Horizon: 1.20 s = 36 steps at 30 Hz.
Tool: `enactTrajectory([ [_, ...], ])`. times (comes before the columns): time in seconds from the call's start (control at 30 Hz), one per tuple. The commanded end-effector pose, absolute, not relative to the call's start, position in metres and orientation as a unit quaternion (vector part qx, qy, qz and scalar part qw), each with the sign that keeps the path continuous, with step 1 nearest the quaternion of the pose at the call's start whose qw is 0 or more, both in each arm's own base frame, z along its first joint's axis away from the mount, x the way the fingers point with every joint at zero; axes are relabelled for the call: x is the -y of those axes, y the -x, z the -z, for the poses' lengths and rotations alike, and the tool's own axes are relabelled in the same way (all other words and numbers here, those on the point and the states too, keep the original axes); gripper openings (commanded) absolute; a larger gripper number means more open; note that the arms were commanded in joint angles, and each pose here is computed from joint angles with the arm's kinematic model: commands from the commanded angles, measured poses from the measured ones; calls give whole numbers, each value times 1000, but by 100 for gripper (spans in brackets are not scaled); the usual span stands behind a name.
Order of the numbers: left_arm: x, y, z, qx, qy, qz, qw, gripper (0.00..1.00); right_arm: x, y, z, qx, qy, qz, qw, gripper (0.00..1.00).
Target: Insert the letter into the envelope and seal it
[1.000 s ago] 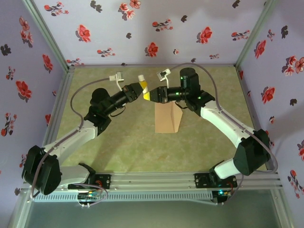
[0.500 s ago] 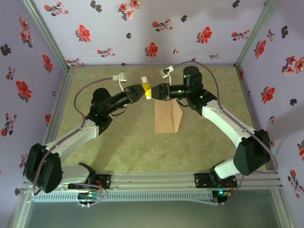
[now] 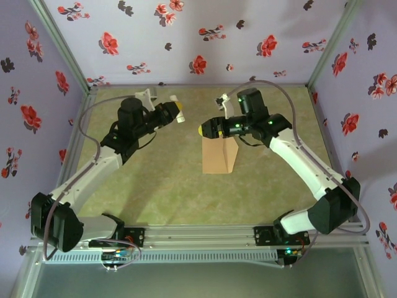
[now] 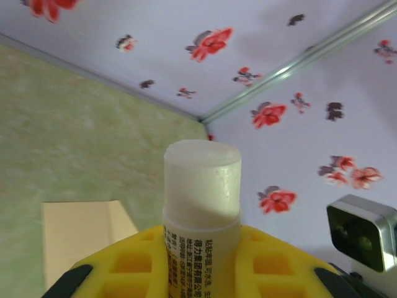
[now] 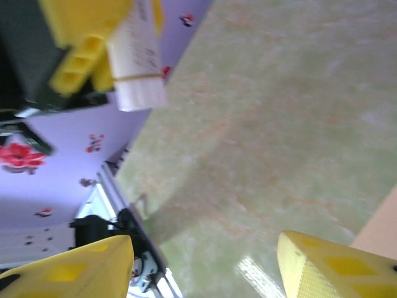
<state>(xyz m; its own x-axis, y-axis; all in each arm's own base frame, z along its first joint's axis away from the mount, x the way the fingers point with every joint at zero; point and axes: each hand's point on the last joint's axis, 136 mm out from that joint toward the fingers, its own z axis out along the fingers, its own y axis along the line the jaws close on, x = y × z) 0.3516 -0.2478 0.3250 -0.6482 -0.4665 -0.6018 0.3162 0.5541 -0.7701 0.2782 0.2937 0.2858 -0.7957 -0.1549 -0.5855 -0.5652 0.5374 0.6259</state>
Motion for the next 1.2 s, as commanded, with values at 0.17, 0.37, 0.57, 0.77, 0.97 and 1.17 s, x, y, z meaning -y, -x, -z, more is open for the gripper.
enactTrajectory([
  [0.17,235,-346,-298,-819,64,388,418,0,-332,-290,-269,-868,254,-328,275,59],
  [0.37,236,-344,-298,-815,70,399,415,0,-357,-295,-267,-860,262,-335,282,58],
  [0.57,238,-342,-296,-811,75,412,409,0,-372,-299,-276,-844,258,-366,295,56],
  [0.77,242,-342,-295,-805,82,429,401,0,-379,-302,-274,-840,260,-375,294,56],
  [0.97,244,-341,-300,-798,85,442,400,0,-383,-302,-267,-842,261,-379,281,54],
  [1.17,248,-342,-298,-797,85,450,394,0,-383,-303,-268,-838,264,-380,290,52],
])
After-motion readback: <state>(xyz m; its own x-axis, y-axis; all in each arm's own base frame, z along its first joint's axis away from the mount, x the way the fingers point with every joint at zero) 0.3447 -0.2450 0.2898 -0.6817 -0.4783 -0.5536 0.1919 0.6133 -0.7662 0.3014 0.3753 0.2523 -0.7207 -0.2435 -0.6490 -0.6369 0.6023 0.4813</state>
